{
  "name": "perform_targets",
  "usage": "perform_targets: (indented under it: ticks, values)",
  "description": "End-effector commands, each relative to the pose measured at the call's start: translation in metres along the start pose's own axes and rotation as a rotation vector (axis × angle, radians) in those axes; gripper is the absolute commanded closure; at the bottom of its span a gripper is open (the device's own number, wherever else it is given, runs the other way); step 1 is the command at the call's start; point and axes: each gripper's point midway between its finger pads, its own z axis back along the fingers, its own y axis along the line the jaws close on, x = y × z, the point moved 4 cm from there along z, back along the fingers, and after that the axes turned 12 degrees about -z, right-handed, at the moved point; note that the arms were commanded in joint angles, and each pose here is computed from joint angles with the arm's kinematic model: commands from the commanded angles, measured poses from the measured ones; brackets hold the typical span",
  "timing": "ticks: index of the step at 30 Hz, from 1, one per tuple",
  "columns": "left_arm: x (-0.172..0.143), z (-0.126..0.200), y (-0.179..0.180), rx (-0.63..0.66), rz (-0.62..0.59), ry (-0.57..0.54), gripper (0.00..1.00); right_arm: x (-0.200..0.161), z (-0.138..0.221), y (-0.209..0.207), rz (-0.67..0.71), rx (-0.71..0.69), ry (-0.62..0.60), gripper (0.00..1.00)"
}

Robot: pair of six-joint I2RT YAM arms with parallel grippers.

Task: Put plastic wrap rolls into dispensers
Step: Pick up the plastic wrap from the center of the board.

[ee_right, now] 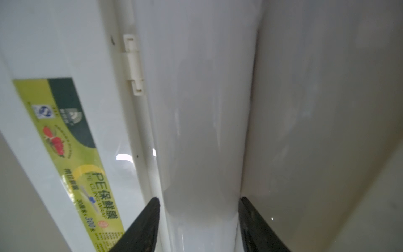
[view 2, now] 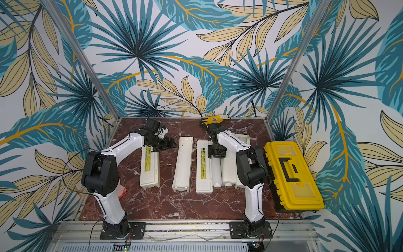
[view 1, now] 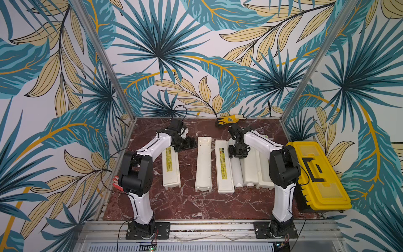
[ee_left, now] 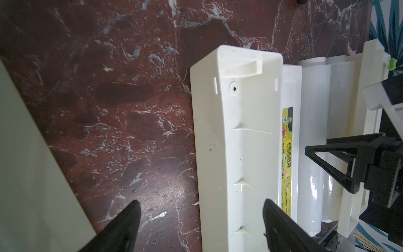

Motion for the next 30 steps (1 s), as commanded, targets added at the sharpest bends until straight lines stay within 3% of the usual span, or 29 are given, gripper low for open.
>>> perform_targets:
  ticks: [1,11,19,27,30]
  values:
    - [-0.006,0.006,-0.005,-0.019,-0.002,0.005,0.12,-0.005,-0.021,-0.004,0.01,-0.042,0.063,0.41]
    - [-0.008,0.005,-0.005,-0.033,0.018,0.014,0.12,-0.004,-0.04,0.002,0.056,-0.024,0.088,0.38]
    - [-0.012,0.004,-0.004,-0.027,0.029,0.022,0.13,-0.001,-0.031,0.007,0.121,0.021,0.054,0.49]
    - [-0.028,-0.011,-0.009,-0.035,0.041,0.077,0.15,0.008,-0.046,-0.015,0.031,-0.121,0.043,0.54]
    - [-0.033,-0.016,-0.016,-0.042,0.033,0.096,0.15,0.007,-0.054,-0.015,0.005,-0.126,0.039,0.44]
